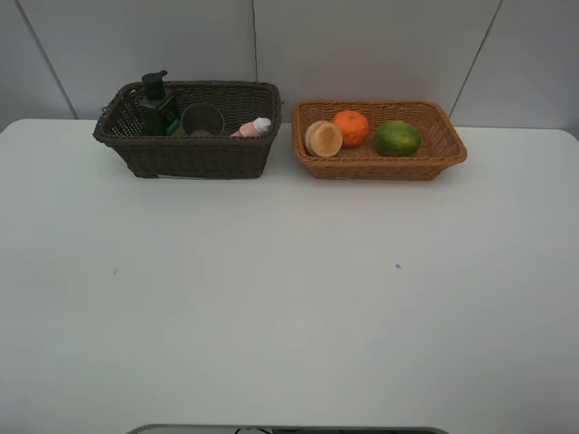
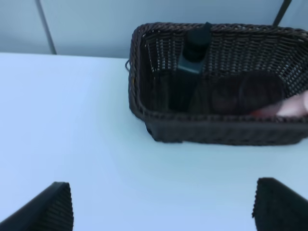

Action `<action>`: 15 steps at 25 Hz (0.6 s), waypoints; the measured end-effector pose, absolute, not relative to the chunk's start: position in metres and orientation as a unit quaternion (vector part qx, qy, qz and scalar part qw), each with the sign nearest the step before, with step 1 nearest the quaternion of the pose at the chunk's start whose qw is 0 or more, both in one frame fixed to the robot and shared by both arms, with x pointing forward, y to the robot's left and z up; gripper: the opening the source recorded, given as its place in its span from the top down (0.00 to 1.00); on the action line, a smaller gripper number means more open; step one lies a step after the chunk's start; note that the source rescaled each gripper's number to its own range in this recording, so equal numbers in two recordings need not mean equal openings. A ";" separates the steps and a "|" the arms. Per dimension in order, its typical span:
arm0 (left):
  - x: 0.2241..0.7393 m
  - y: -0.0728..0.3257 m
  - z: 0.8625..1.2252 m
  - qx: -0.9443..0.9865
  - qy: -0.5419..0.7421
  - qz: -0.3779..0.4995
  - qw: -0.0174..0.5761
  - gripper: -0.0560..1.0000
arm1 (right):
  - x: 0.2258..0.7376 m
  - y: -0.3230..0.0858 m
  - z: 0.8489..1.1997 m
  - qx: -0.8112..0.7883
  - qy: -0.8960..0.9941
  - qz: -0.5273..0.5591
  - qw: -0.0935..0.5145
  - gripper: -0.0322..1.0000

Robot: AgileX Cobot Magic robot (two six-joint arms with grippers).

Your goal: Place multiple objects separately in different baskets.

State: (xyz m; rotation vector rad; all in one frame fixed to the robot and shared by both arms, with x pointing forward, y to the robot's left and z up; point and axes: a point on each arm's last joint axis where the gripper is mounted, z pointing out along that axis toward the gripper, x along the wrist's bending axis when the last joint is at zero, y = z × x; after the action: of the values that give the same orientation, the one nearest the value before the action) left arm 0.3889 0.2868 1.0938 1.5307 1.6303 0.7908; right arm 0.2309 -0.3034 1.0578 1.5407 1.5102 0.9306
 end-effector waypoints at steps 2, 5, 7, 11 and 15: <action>0.374 0.288 1.093 0.593 0.638 0.307 0.383 0.04 | 0.231 -0.303 1.058 0.605 0.593 0.365 0.386 0.11; 0.323 0.294 1.082 0.584 0.643 0.301 0.393 0.04 | 0.231 -0.303 1.058 0.605 0.593 0.365 0.386 0.11; 0.301 0.297 1.075 0.589 0.636 0.307 0.392 0.04 | 0.231 -0.303 1.058 0.605 0.593 0.365 0.386 0.11; 0.273 0.301 1.068 0.600 0.612 0.329 0.396 0.04 | 0.231 -0.303 1.058 0.605 0.593 0.365 0.386 0.11; 0.257 0.301 1.070 0.590 0.598 0.340 0.424 0.04 | 0.231 -0.303 1.058 0.605 0.593 0.365 0.386 0.11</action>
State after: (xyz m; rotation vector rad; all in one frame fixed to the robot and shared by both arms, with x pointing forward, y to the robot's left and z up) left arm 0.2574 0.3013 1.0696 1.4759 1.4952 0.8505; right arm 0.2309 -0.3034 1.0578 1.5407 1.5102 0.9306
